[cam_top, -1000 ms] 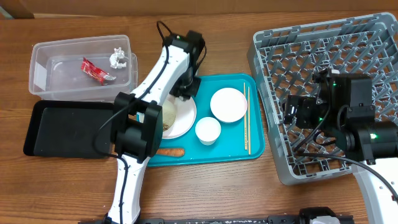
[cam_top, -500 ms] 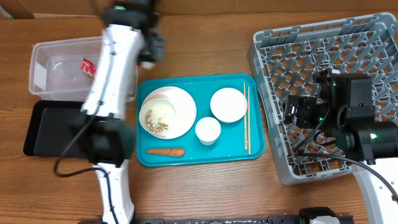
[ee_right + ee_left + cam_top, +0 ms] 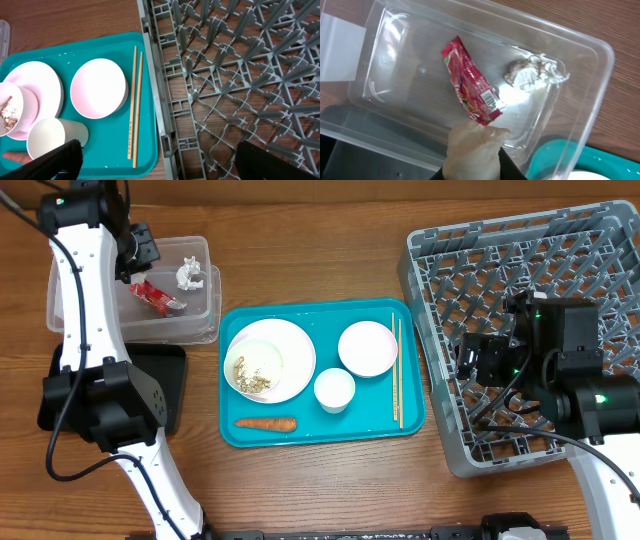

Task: Sort waste into correct bins and load items into the dishwasher
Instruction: 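Carry the tissue left and drop it into the clear bin, then reach left gripper to the white bowl of food scraps and grasp its rim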

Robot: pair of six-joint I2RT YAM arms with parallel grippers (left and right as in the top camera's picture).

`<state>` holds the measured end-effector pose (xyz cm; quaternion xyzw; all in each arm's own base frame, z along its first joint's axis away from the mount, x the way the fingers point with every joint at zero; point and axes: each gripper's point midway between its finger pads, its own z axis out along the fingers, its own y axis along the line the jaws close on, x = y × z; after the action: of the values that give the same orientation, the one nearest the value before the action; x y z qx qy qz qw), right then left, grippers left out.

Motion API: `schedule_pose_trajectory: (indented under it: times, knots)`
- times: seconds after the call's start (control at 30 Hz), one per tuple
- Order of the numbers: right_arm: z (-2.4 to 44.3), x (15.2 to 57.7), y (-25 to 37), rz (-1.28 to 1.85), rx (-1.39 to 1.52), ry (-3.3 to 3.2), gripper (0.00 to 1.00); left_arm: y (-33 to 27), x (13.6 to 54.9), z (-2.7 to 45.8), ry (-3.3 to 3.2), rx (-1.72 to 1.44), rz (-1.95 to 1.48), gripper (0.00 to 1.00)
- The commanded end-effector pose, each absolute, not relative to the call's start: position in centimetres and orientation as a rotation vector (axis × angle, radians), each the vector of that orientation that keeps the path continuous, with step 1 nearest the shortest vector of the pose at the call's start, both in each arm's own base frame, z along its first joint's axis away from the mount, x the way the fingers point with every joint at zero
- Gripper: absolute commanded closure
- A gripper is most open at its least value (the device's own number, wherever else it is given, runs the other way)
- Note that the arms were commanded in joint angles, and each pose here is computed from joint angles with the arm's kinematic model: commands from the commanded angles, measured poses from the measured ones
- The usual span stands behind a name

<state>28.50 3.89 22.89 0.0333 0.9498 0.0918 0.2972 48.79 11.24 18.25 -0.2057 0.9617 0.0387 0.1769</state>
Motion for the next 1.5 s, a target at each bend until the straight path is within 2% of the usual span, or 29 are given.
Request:
schedule_pose_trajectory:
  times: [0.0,0.13,0.27,0.63,0.8,0.97,1.3,1.47]
  knots:
    - [24.1,28.8,3.8,0.238,0.083,2.488,0.0,11.5,48.9,15.9,2.763,-0.619,0.106,0.69]
    - [24.1,28.8,3.8,0.238,0.083,2.49,0.0,11.4,48.8,15.3,2.784,-0.621,0.106,0.51]
    - [24.1,28.8,3.8,0.238,0.084,2.491,0.0,11.3,48.1,15.5,2.807,-0.613,0.109,0.43]
    - [24.1,28.8,3.8,0.238,0.083,2.491,0.0,10.4,43.7,15.4,2.972,-0.678,0.122,0.44]
    - [24.1,28.8,3.8,0.238,0.084,2.491,0.0,9.6,40.6,17.3,3.047,-0.673,0.122,0.5]
    - [24.0,28.7,3.8,0.237,0.084,2.496,0.0,7.0,39.4,19.6,3.024,-0.611,0.015,0.48]
    - [24.4,29.2,3.8,0.239,0.081,2.468,0.0,5.6,29.6,20.9,3.037,-0.633,0.228,0.49]
    - [25.0,29.9,3.9,0.242,0.077,2.43,0.0,3.3,28.0,21.5,2.818,-0.578,0.114,0.46]
